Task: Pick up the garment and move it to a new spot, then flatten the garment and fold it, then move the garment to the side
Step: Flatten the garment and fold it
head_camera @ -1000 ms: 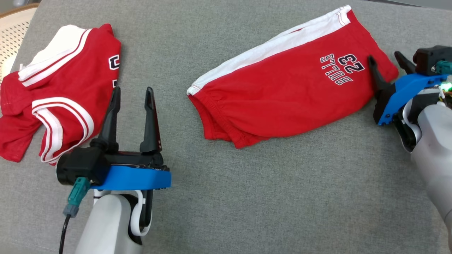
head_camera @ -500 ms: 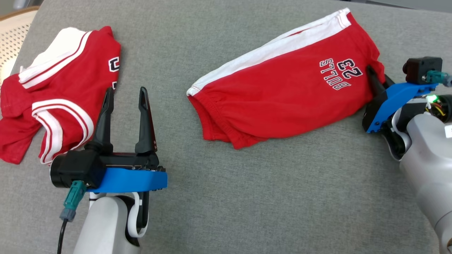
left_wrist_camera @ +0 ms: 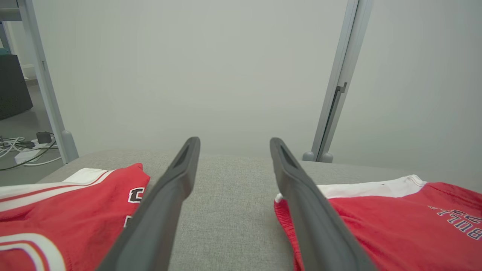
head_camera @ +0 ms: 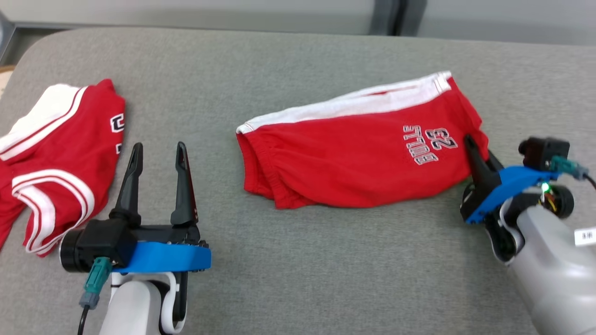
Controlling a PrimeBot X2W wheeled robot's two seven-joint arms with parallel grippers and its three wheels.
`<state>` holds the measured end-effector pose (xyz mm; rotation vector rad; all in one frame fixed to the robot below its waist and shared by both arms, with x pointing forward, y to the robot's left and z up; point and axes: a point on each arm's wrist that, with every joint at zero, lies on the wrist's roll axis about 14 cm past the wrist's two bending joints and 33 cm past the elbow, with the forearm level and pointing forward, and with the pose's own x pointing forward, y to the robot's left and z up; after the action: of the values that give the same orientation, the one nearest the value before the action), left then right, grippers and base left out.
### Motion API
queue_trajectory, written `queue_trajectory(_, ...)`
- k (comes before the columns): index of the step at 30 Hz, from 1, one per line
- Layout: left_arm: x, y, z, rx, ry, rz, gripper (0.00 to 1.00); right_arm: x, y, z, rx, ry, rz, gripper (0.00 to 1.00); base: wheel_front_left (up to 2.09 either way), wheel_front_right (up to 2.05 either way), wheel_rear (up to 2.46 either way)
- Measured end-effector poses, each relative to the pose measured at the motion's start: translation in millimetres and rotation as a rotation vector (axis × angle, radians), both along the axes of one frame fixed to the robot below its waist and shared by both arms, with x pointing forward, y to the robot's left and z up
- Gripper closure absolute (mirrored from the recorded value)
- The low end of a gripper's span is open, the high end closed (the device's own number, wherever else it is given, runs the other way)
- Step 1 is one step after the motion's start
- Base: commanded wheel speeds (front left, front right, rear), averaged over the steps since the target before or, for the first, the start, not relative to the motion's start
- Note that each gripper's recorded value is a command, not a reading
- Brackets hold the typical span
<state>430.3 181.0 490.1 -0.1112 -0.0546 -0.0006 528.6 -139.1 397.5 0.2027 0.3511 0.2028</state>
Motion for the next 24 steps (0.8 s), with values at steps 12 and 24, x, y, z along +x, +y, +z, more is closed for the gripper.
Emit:
queue_trajectory(12, -14, -15, 6, -0.006, -0.012, -0.047, 0.0, -66, -92, 4, 0.067, -0.017, -0.271, 1.0, 0.0, 0.0, 0.0)
queue_trajectory(24, -23, -17, 9, -0.006, -0.016, -0.053, 0.0, -104, -133, -1, 0.06, -0.02, -0.407, 1.0, 0.0, 0.0, 0.0)
